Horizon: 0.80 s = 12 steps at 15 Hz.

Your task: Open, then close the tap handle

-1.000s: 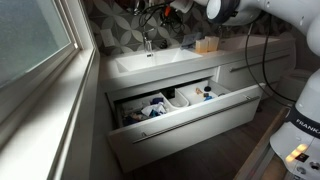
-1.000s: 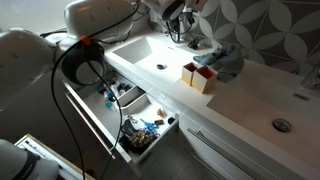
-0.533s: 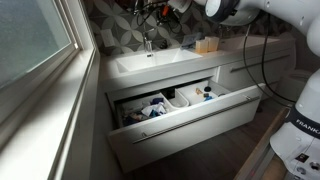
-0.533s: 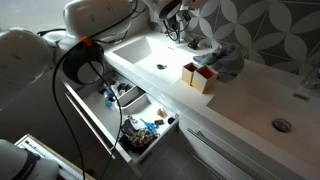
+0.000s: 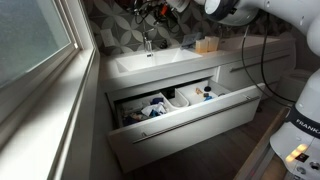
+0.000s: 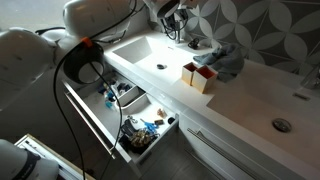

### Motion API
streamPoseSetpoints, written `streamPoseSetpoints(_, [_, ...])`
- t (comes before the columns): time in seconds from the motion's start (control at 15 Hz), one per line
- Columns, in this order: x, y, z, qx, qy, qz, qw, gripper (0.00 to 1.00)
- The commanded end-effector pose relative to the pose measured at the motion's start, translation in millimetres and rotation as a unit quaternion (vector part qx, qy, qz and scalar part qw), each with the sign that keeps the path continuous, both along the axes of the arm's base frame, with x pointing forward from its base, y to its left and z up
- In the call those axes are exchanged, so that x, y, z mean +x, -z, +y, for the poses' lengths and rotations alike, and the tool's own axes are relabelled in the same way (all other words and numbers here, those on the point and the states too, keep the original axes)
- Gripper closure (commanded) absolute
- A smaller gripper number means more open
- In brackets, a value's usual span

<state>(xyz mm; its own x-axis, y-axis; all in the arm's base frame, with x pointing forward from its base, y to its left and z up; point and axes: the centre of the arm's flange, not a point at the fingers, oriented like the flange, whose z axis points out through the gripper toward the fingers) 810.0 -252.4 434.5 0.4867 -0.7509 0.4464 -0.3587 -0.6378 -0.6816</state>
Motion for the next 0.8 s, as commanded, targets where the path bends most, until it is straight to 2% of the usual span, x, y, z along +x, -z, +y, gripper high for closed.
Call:
streamPoseSetpoints(0.0, [34.0, -3.5, -10.9, 0.009, -0.019, 0.011, 0.9997, 0.99])
streamPoseSetpoints(0.73, [36.6, 8.7, -14.8, -0.005, -0.015, 0.041, 0.9991, 0.99])
